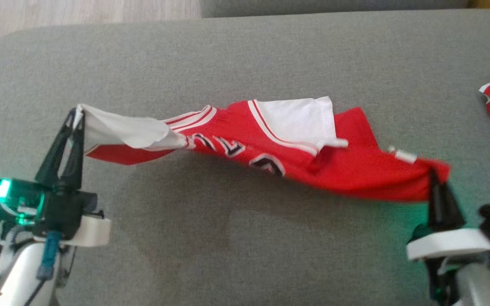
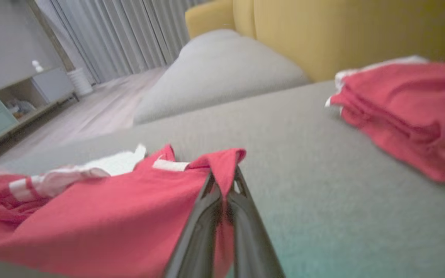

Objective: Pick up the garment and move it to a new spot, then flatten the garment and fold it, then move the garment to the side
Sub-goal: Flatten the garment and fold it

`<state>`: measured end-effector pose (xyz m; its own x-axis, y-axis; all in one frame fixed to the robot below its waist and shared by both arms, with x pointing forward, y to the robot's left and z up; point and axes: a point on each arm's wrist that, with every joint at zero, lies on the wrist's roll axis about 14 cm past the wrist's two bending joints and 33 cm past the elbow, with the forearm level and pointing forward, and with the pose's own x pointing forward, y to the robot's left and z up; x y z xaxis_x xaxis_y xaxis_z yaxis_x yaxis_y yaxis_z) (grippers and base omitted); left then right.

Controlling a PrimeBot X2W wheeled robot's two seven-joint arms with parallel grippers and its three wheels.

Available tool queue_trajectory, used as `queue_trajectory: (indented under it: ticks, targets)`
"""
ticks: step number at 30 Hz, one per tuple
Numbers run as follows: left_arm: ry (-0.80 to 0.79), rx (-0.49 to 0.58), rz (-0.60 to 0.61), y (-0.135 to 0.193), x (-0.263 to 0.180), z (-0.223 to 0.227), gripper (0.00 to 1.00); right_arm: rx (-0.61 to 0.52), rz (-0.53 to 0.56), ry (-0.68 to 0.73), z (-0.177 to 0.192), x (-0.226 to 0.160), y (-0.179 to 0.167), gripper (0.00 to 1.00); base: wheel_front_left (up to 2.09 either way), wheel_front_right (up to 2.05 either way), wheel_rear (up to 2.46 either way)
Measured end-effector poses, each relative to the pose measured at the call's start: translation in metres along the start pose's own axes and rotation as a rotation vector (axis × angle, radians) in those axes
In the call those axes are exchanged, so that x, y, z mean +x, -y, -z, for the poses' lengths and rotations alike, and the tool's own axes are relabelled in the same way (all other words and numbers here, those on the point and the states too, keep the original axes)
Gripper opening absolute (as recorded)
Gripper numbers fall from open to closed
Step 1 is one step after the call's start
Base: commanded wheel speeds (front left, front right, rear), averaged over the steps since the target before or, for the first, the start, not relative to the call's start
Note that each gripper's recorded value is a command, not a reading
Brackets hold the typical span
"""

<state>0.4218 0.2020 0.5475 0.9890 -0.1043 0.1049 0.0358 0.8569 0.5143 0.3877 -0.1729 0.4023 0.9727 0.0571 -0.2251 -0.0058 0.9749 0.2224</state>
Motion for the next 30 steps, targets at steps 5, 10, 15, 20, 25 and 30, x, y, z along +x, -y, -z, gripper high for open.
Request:
queue_trajectory:
  ticks: [5, 10, 15, 20, 25, 30]
  targets:
    - [0.171, 0.026, -0.040, -0.031, 0.011, -0.047, 0.00, 0.012, 0.035, 0.323, -0.105, 0.000, 0.012, 0.00, 0.00, 0.00, 0.00]
    - [0.425, 0.054, -0.070, -0.062, 0.017, -0.130, 0.00, -0.083, 0.043, 0.605, -0.203, -0.021, 0.022, 0.00, 0.00, 0.00, 0.00]
    - [0.546, 0.028, -0.047, -0.070, 0.018, -0.179, 0.00, -0.225, 0.056, 0.722, -0.249, -0.040, 0.030, 0.00, 0.00, 0.00, 0.00]
    - [0.500, -0.033, 0.117, -0.026, 0.037, -0.171, 0.00, -0.297, 0.021, 0.533, -0.223, 0.018, 0.035, 0.00, 0.00, 0.00, 0.00]
    - [0.446, -0.087, 0.214, 0.017, 0.064, -0.146, 0.00, -0.359, -0.004, 0.381, -0.198, 0.088, 0.036, 0.00, 0.00, 0.00, 0.00]
    - [0.410, -0.076, 0.239, 0.038, 0.092, -0.116, 0.00, -0.420, -0.031, 0.275, -0.171, 0.144, 0.026, 1.00, 0.00, 0.00, 0.00]
